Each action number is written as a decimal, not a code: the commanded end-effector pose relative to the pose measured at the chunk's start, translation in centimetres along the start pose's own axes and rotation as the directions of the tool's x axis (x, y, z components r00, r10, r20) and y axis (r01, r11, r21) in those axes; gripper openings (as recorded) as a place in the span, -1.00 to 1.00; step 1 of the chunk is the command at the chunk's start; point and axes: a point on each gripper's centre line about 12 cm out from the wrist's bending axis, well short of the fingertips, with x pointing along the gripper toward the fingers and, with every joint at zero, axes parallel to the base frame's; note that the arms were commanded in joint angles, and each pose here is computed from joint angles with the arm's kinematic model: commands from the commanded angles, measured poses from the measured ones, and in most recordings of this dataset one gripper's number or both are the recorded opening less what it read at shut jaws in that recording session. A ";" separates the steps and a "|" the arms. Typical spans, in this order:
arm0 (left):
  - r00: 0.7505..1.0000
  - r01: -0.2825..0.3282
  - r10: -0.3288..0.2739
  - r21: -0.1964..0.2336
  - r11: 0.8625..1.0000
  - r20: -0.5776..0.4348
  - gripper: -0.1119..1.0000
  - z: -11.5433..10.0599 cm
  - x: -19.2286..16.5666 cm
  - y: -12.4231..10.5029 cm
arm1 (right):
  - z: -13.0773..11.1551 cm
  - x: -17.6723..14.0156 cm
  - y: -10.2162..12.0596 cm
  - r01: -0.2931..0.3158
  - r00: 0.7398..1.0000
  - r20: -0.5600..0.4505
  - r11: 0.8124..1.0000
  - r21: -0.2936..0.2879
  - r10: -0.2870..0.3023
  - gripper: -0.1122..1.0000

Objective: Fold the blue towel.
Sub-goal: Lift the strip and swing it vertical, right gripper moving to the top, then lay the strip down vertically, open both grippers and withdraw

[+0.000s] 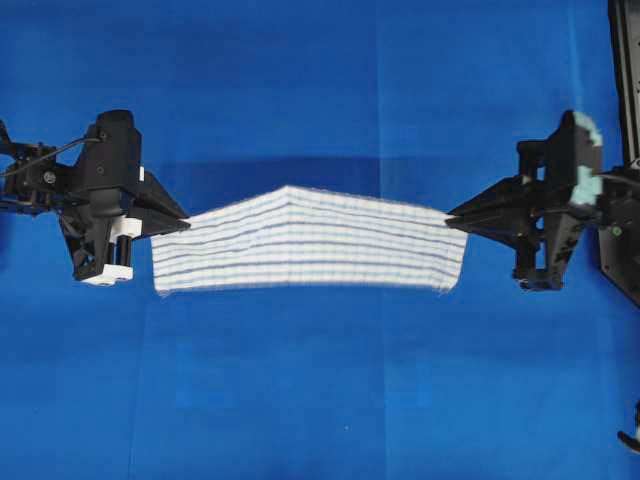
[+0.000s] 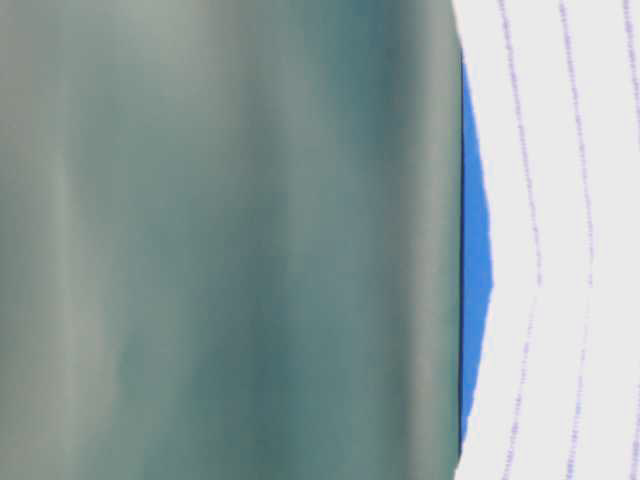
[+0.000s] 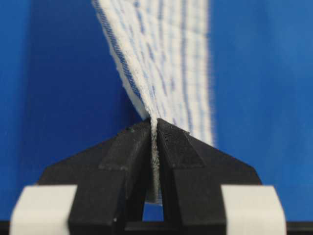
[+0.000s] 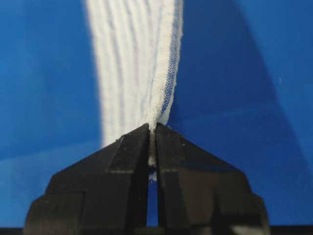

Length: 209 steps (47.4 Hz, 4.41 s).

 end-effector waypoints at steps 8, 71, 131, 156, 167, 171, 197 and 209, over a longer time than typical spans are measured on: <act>0.996 0.037 -0.032 -0.053 0.998 0.080 -0.74 2.5 -0.2 -1.2 | 2.1 -0.1 -0.1 0.005 0.999 0.046 1.000 0.003 -0.005 -0.89; 0.844 0.184 -0.169 0.021 0.983 0.509 -0.74 14.3 12.6 -8.0 | 15.6 7.8 -11.3 0.396 0.915 0.160 0.900 -0.182 -0.370 -0.89; 0.829 0.223 -0.193 0.007 0.975 0.525 -0.74 5.4 13.7 -9.1 | 12.6 15.3 -15.1 0.378 0.921 -0.030 0.908 -0.181 -0.389 -0.88; 0.887 0.188 -0.105 -0.145 0.971 0.450 -0.54 2.5 13.2 -8.3 | 12.6 19.7 -15.3 0.332 0.934 -0.073 0.924 -0.189 -0.351 -0.62; 0.903 0.208 -0.128 -0.157 0.966 0.410 0.62 2.4 13.2 -9.3 | 12.8 20.5 -14.7 0.317 0.939 -0.064 0.922 -0.223 -0.339 0.41; 0.915 0.211 -0.131 -0.177 0.961 0.382 0.86 2.1 12.7 -9.3 | 12.9 20.4 -14.5 0.316 0.940 -0.061 0.921 -0.226 -0.337 0.82; 0.904 0.300 -0.212 -0.196 0.934 0.372 0.82 3.2 1.4 -8.7 | 16.2 15.2 -11.8 0.288 0.956 0.018 0.922 -0.258 -0.293 0.86; 0.907 0.140 -0.055 -0.176 0.974 0.417 0.82 4.1 0.8 -3.1 | 14.5 10.9 -10.9 0.298 0.953 0.027 0.920 -0.253 -0.301 0.86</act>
